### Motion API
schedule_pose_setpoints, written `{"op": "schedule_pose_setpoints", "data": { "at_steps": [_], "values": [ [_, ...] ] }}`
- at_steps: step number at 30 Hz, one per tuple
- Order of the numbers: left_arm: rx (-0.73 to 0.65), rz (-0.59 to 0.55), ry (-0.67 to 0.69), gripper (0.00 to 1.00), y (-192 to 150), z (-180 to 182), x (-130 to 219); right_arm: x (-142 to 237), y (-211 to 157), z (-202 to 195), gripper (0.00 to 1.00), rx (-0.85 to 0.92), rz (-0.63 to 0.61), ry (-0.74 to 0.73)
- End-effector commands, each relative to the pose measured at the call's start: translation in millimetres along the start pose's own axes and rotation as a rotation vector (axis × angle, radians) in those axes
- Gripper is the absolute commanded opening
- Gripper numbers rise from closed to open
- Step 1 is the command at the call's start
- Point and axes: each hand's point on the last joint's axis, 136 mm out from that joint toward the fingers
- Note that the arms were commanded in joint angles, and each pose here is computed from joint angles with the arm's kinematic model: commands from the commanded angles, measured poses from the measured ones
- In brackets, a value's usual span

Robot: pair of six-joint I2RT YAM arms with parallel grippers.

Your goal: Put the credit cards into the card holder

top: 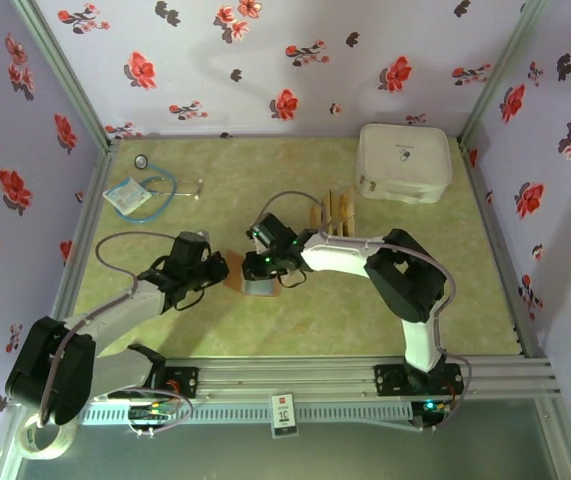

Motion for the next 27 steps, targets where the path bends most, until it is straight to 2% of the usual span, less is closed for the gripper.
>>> {"op": "schedule_pose_setpoints", "data": {
  "at_steps": [1,8,21,24,26,27],
  "values": [
    [0.001,-0.017,0.003,0.0,0.3,1.3,0.7,-6.9,8.1,11.4,0.16,0.009,-0.013,0.029],
    [0.0,-0.015,0.009,0.0,0.3,2.6,-1.0,-20.0,-1.7,3.4,0.14,0.003,0.025,0.014],
    [-0.032,-0.025,0.058,0.0,3.2,10.7,-3.6,-18.6,-19.3,-14.5,0.13,-0.028,0.031,-0.017],
    [-0.044,-0.029,0.075,0.11,6.2,12.9,-3.5,-20.6,-21.7,-16.0,0.13,-0.038,0.031,-0.013],
    [-0.051,-0.035,0.082,0.23,10.3,12.6,-1.6,-21.4,-23.2,-15.8,0.14,-0.042,0.031,-0.01],
    [-0.052,-0.042,0.085,0.32,13.9,11.6,0.3,-21.4,-23.2,-16.4,0.14,-0.045,0.029,-0.01]
  ]
}}
Point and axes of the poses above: each hand's point on the last joint's axis, 136 mm out from that joint toward the fingers, its own x axis back along the fingers, its own z axis along the line the jaws close on, y = z × x, and after that the axes turned 14 degrees about x, right-handed
